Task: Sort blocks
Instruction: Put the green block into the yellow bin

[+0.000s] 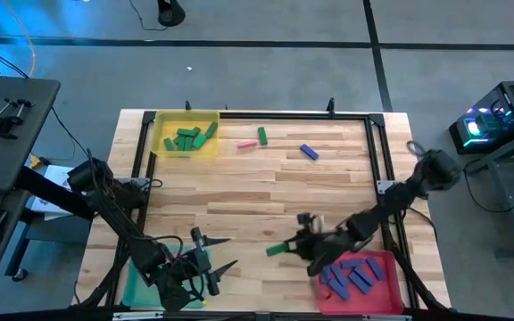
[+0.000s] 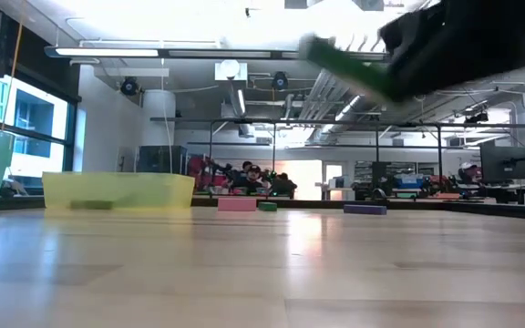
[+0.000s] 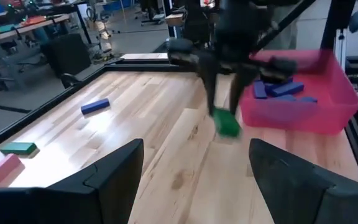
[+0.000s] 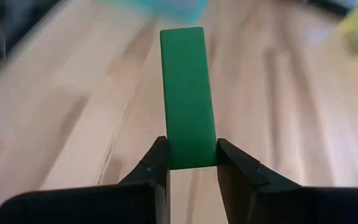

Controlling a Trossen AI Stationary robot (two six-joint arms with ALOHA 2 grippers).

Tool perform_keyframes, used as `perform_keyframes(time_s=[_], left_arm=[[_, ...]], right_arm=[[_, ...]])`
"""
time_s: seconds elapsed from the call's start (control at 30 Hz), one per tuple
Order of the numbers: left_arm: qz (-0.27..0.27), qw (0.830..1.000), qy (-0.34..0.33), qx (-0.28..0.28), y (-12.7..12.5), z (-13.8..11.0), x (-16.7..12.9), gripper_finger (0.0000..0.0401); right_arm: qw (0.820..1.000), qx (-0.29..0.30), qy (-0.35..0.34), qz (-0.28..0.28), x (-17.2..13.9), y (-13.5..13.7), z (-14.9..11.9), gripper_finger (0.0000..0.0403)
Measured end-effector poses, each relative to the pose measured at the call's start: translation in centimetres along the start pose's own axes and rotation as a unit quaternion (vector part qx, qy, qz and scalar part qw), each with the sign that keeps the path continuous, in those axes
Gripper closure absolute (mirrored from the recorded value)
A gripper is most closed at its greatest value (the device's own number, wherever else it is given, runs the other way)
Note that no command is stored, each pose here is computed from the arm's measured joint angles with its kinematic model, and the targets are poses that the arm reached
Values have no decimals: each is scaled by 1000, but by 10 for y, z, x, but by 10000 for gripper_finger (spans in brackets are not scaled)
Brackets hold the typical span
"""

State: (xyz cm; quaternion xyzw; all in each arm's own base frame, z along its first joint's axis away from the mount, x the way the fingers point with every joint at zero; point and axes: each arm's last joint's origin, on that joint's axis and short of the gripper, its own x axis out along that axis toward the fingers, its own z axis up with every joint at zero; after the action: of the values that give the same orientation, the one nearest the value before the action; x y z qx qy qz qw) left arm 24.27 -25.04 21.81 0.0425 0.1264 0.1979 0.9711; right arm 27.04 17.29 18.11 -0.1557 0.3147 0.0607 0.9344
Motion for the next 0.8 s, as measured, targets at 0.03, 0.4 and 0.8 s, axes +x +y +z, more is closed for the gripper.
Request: perform_keyframes(time_s=[0.03, 0.4, 0.8], left_arm=[[0, 1000, -1, -4, 0, 0, 1, 121], [-42, 997, -58, 32, -20, 1, 69, 121], [-79, 973, -217, 16, -2, 16, 126, 121]], right_arm=[[999, 19, -31, -8, -7, -3, -4, 336], [950, 105, -293, -14, -41, -20, -32, 336], [943, 75, -325, -3, -50, -11, -21, 336]])
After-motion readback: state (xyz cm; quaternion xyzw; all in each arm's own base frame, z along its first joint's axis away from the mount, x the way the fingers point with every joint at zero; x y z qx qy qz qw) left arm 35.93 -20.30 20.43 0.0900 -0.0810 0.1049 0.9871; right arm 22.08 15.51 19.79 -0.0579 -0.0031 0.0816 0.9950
